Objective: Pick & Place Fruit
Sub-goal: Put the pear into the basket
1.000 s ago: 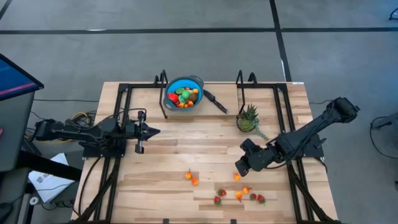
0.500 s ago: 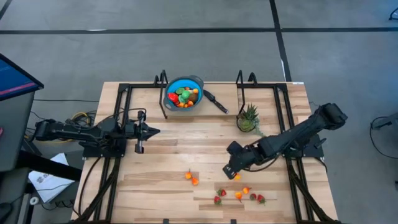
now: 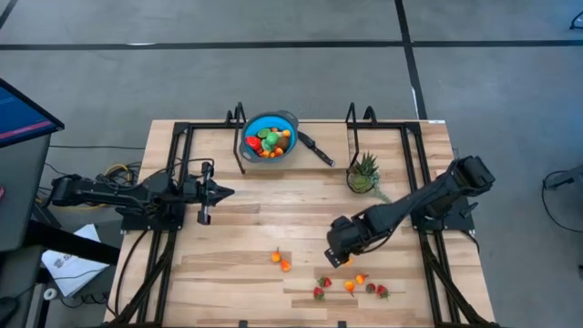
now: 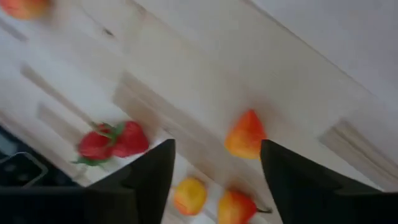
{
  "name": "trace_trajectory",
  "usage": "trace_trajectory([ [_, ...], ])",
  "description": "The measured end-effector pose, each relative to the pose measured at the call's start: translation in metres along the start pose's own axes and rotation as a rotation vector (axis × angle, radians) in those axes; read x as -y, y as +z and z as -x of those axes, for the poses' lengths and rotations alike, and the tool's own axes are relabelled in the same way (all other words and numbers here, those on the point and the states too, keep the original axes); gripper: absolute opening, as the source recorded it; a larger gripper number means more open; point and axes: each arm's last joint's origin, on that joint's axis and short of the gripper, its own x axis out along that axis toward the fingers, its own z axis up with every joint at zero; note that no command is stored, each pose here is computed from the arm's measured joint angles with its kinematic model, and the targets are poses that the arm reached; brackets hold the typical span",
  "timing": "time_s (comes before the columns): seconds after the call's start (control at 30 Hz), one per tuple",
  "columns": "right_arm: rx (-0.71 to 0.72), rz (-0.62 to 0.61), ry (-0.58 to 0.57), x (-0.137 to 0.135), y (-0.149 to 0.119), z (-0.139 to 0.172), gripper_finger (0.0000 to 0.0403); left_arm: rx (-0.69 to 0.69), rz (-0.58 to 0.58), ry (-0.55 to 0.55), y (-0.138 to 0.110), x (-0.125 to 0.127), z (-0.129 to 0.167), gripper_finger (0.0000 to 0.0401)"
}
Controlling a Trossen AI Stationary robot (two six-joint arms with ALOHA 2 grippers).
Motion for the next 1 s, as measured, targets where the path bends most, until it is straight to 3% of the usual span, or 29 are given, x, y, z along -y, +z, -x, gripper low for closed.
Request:
trace_trajectory([
  [0.2, 0.027, -0.051, -0.069, 0.005, -0.005, 0.000, 0.0267, 0.000, 0.000, 0.000, 0.000, 0.000, 0.000, 0.0004],
  [0.63, 0.033, -0.208, -0.104, 0.016, -0.011, -0.010, 0.0270, -0.001, 0.000, 0.000, 0.000, 0.000, 0.000, 0.0004],
  [1.0, 0.064, -0.255, -0.100, 0.015, -0.012, -0.010, 0.0270, -0.004, 0.000, -0.001, 0.000, 0.000, 0.000, 0.0004],
])
